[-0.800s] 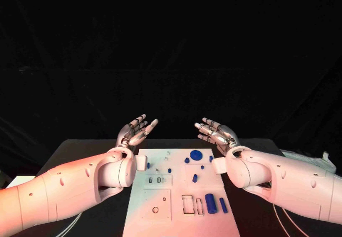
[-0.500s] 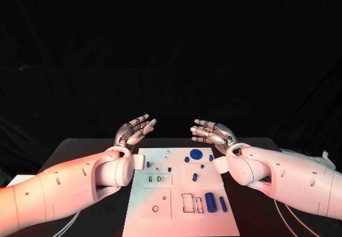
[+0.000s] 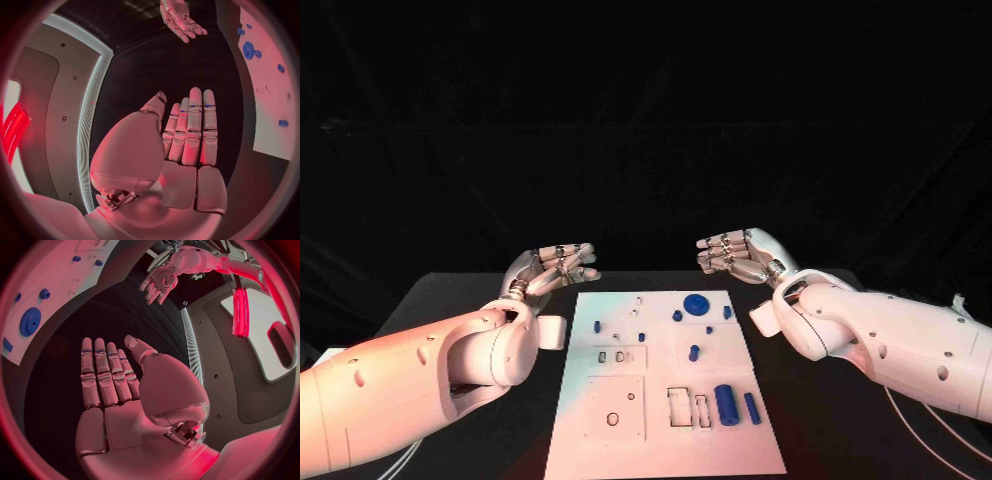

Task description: Assemble the parts on the task board

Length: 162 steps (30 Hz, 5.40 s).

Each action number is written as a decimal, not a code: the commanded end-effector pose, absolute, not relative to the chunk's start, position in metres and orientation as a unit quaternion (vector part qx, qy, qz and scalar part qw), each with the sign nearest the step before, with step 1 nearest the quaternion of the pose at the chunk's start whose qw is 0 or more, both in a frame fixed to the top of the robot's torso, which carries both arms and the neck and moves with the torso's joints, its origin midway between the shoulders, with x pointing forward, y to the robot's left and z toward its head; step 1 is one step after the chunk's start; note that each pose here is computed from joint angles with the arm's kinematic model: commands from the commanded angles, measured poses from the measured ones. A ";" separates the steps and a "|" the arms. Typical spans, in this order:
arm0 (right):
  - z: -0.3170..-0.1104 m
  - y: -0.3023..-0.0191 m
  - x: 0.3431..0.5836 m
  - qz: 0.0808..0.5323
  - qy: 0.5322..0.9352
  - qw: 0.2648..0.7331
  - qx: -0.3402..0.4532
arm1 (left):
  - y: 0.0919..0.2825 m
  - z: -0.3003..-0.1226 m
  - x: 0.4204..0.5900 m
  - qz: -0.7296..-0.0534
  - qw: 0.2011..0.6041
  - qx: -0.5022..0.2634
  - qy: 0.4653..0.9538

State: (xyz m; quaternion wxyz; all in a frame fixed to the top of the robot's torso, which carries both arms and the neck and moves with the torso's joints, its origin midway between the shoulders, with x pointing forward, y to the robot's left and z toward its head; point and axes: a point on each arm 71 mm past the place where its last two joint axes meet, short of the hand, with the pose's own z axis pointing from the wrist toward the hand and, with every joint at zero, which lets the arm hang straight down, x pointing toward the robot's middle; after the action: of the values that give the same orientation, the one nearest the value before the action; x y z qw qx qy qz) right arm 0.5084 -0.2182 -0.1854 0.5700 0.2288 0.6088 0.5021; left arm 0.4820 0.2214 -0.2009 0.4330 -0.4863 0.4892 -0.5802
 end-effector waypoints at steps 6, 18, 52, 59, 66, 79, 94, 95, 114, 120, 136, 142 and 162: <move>-0.171 -0.216 0.509 0.401 0.679 0.615 0.031 | 0.211 -0.187 0.464 -0.627 0.364 -0.459 0.513; -0.150 -0.206 0.515 0.265 0.703 0.649 -0.118 | 0.205 -0.170 0.440 -0.644 0.334 -0.449 0.521; -0.148 -0.185 0.520 0.175 0.722 0.633 -0.217 | 0.201 -0.152 0.424 -0.659 0.318 -0.441 0.521; -0.151 -0.183 0.521 0.172 0.727 0.627 -0.222 | 0.201 -0.152 0.424 -0.657 0.318 -0.441 0.521; -0.153 -0.181 0.521 0.173 0.731 0.621 -0.226 | 0.203 -0.152 0.425 -0.655 0.319 -0.444 0.521; -0.157 -0.181 0.522 0.165 0.738 0.612 -0.231 | 0.204 -0.153 0.426 -0.652 0.320 -0.447 0.522; -0.161 -0.179 0.524 0.160 0.741 0.607 -0.237 | 0.205 -0.153 0.426 -0.651 0.320 -0.448 0.523; -0.162 -0.179 0.524 0.160 0.742 0.607 -0.237 | 0.205 -0.153 0.426 -0.651 0.320 -0.448 0.523; -0.172 -0.179 0.527 0.147 0.756 0.593 -0.236 | 0.205 -0.153 0.427 -0.649 0.320 -0.449 0.524; -0.168 -0.177 0.527 0.160 0.738 0.613 -0.233 | 0.205 -0.154 0.427 -0.649 0.320 -0.449 0.525; -0.144 -0.174 0.521 0.189 0.675 0.682 -0.207 | 0.207 -0.154 0.428 -0.646 0.322 -0.451 0.525; -0.136 -0.174 0.521 0.189 0.661 0.698 -0.200 | 0.208 -0.154 0.428 -0.646 0.323 -0.451 0.525; -0.138 -0.148 0.534 0.197 0.654 0.702 -0.202 | 0.206 -0.154 0.428 -0.647 0.320 -0.450 0.525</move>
State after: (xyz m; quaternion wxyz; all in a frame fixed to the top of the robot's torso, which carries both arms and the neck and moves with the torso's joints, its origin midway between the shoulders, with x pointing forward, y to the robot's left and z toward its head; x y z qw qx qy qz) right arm 0.5331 -0.1484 -0.1380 0.6992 -0.1956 0.6577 0.2007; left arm 0.4287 0.2081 -0.1556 0.3257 -0.4537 0.5264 -0.6411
